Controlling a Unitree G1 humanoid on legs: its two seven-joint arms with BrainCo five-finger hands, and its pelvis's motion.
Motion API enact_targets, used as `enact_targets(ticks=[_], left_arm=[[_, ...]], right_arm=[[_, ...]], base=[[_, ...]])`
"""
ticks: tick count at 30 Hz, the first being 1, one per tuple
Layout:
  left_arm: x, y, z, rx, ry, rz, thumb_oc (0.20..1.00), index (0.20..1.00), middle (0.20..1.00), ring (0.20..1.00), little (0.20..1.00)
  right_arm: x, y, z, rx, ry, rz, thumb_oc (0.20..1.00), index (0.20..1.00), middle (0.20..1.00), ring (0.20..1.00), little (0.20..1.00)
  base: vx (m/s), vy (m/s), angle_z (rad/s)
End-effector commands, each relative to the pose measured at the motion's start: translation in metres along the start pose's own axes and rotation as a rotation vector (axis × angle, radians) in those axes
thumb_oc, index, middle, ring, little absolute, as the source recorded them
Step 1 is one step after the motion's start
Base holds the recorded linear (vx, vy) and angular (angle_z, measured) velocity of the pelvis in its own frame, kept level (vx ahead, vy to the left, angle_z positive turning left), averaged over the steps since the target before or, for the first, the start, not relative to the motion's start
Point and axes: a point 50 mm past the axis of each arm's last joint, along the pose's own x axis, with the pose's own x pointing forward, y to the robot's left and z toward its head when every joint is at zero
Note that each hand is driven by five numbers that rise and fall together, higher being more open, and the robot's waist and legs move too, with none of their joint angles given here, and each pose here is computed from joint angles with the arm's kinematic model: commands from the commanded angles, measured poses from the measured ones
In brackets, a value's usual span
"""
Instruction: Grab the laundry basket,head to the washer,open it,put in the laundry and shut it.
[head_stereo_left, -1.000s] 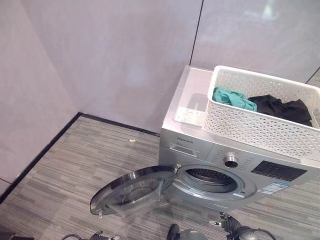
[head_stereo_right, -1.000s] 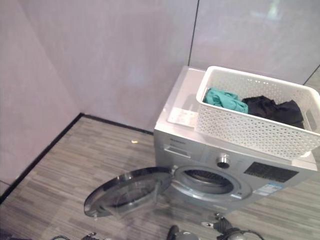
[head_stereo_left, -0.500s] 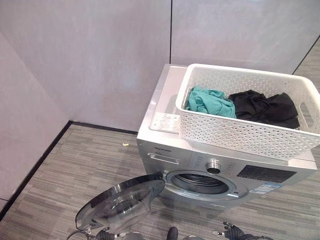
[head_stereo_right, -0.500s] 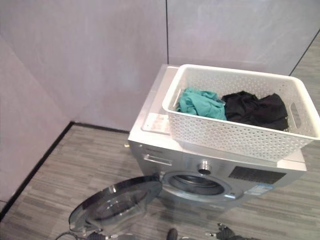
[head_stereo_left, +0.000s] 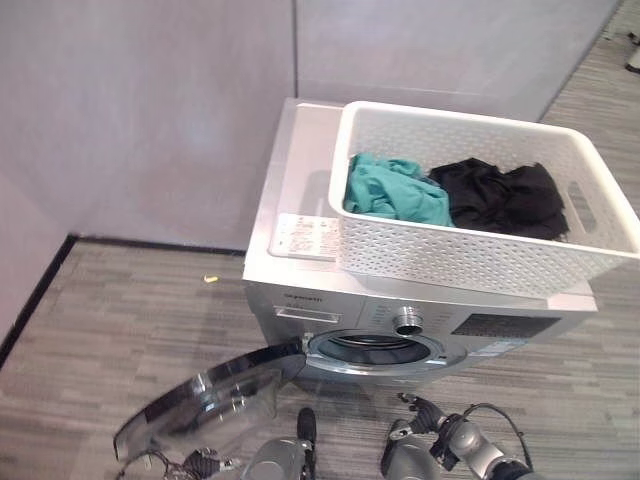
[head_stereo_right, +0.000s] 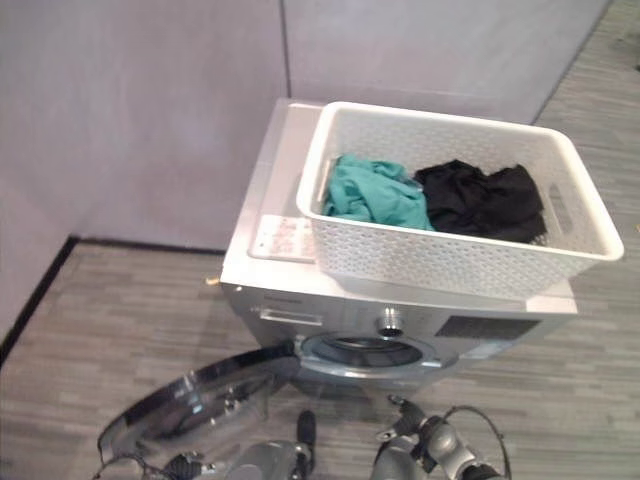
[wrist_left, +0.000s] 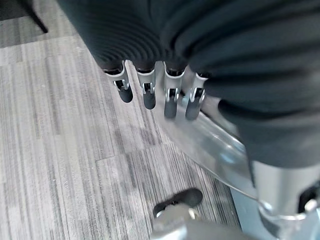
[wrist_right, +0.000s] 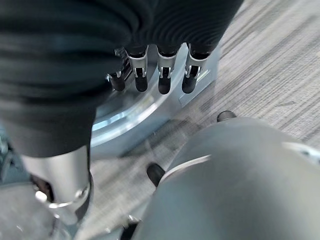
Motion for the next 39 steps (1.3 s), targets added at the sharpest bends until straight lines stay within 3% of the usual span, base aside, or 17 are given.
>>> enact_targets(ticks=[1, 13, 20, 30, 33, 35, 39], left_arm=[[0.002, -0.005, 0.017, -0.012, -0.055, -0.004, 1.0, 1.0, 1.0, 1.0, 1.0], [-0.001, -0.017, 0.002, 0.067, -0.02, -0.03, 1.0, 1.0, 1.0, 1.0, 1.0], [0.0, -0.013, 0.008, 0.092, -0.04, -0.012, 1.0, 1.0, 1.0, 1.0, 1.0], [0.001, -0.008, 0.013, 0.054, -0.035, 0.008, 1.0, 1.0, 1.0, 1.0, 1.0], [0.0, -0.01, 0.006, 0.048, -0.018, -0.009, 1.0, 1.0, 1.0, 1.0, 1.0], [0.0, -0.004, -0.003, 0.034, 0.004, -0.014, 1.0, 1.0, 1.0, 1.0, 1.0], [-0.002, -0.001, -0.01, 0.02, 0.012, -0.027, 1.0, 1.0, 1.0, 1.0, 1.0]], right_arm=[[-0.012, -0.03, -0.02, -0.044, 0.033, -0.075, 1.0, 1.0, 1.0, 1.0, 1.0], [-0.012, -0.012, -0.031, 0.036, 0.066, -0.055, 1.0, 1.0, 1.0, 1.0, 1.0], [-0.016, -0.021, -0.033, 0.075, 0.049, -0.1, 1.0, 1.0, 1.0, 1.0, 1.0], [-0.032, -0.03, -0.074, 0.311, 0.173, -0.213, 1.0, 1.0, 1.0, 1.0, 1.0], [-0.046, -0.041, -0.099, 0.403, 0.245, -0.284, 1.0, 1.0, 1.0, 1.0, 1.0], [-0.084, -0.091, -0.128, 0.487, 0.263, -0.487, 1.0, 1.0, 1.0, 1.0, 1.0], [-0.14, -0.163, -0.13, 0.293, 0.206, -0.706, 1.0, 1.0, 1.0, 1.0, 1.0]], base=[[0.09, -0.043, 0.34], [0.06, -0.061, -0.01], [-0.01, -0.054, 0.06], [0.02, 0.009, 0.11], [0.1, 0.064, -0.21], [0.08, 0.055, -0.18], [0.01, 0.018, -0.02]])
